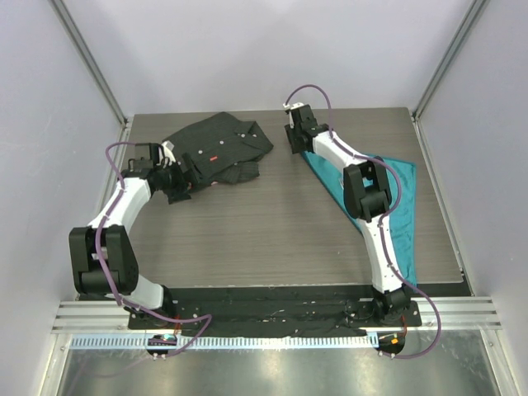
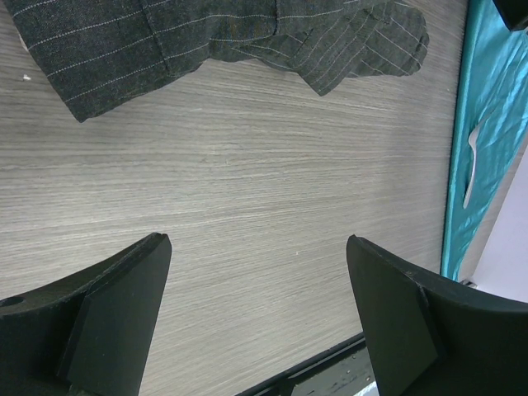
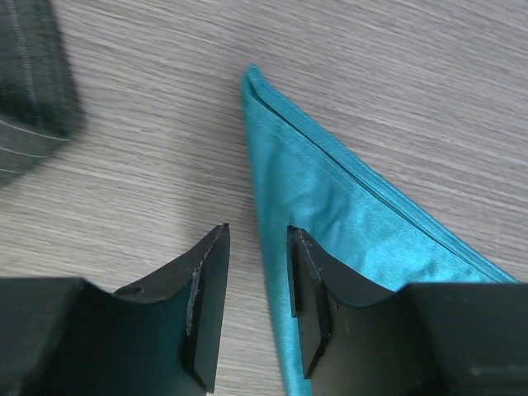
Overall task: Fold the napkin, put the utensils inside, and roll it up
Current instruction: Place the utensil onto the napkin
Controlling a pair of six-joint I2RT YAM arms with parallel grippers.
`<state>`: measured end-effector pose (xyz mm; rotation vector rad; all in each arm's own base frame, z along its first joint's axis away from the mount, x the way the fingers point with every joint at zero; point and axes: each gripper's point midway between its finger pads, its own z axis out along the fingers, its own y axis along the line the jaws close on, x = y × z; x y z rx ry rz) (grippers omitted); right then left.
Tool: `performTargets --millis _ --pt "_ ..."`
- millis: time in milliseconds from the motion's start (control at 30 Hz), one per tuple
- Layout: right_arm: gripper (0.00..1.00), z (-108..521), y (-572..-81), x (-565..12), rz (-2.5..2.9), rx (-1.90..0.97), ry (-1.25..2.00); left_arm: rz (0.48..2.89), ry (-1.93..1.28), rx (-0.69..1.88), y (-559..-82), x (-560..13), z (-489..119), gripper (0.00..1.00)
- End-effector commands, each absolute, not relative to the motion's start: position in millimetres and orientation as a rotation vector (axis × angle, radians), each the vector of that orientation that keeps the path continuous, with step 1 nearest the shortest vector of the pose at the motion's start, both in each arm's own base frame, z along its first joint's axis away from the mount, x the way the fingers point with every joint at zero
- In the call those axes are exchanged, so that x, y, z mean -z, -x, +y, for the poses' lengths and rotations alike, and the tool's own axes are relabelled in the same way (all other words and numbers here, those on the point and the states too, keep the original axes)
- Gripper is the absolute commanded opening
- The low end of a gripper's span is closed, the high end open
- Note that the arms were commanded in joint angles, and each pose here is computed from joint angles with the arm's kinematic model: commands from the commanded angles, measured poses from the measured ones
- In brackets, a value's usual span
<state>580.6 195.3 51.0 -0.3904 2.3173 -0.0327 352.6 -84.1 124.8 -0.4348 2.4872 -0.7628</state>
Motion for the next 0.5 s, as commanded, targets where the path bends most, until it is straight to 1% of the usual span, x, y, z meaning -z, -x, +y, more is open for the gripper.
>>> performTargets --millis 0,467 --pt "0.41 204.0 -600.6 -71.5 2.231 0.039 0.374 2.464 0.385 0.784 -359.3 -135.6 -87.9 0.93" --pt "0.35 199.7 -606.6 -53.0 2.256 0.093 0.387 2.467 0.391 0.79 -359.7 -134.1 -88.1 0.93"
